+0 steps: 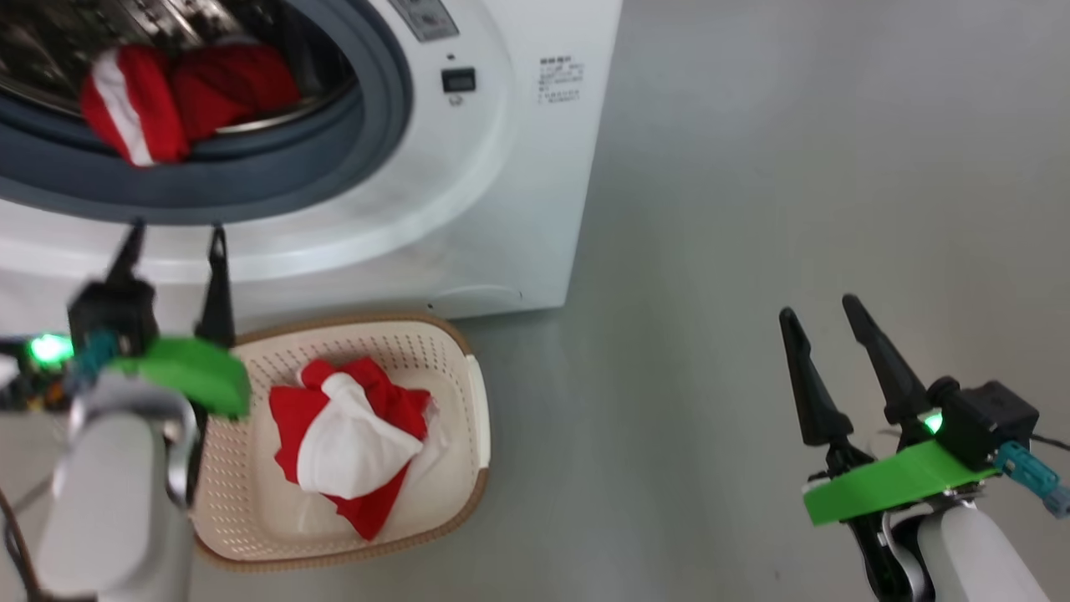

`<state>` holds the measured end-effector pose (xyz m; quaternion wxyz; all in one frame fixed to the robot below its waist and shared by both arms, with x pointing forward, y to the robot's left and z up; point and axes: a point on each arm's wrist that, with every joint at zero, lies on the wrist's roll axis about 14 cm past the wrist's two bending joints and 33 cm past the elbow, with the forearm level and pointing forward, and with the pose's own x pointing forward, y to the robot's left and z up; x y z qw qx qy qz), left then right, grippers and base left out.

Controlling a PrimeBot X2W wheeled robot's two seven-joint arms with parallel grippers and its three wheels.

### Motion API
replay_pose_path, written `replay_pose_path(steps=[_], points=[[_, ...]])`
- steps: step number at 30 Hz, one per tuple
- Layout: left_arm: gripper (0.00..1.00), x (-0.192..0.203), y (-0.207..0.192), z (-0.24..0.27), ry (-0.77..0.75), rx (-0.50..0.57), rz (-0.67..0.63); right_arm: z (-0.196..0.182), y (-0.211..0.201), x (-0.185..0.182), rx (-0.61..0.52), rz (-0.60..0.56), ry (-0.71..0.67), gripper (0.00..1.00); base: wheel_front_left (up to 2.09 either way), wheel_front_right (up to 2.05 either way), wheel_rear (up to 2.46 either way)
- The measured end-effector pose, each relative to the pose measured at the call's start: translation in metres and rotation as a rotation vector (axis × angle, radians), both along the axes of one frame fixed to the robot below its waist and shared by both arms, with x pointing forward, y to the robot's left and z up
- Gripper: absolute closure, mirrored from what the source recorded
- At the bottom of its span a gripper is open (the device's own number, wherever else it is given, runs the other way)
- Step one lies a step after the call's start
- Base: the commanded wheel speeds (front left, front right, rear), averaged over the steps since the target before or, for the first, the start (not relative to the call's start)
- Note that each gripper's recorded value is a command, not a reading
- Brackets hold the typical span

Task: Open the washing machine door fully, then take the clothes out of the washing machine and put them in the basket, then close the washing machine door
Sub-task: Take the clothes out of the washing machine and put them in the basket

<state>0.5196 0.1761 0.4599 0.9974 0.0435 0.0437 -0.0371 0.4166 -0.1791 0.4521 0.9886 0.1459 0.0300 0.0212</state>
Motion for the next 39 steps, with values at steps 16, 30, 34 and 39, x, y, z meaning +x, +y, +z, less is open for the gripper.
replay_pose_path(steps=[16, 30, 34, 39], points=[[0.0, 0.11, 0.003, -0.028, 0.176, 0.207, 0.027, -0.029, -0.011, 0.021, 0.0, -0.045, 0.061, 0.0, 0.0, 0.0, 0.0], [0.0, 0.148, 0.024, -0.054, 0.286, 0.299, 0.077, -0.044, -0.021, 0.022, -0.015, -0.069, 0.099, 0.0, 0.0, 0.0, 0.0], [0.0, 0.156, 0.029, -0.062, 0.306, 0.305, 0.094, -0.045, -0.022, 0.029, -0.019, -0.068, 0.094, 0.0, 0.0, 0.0, 0.0], [0.0, 0.164, 0.032, -0.075, 0.329, 0.309, 0.104, -0.05, -0.023, 0.033, -0.024, -0.066, 0.103, 0.0, 0.0, 0.0, 0.0]])
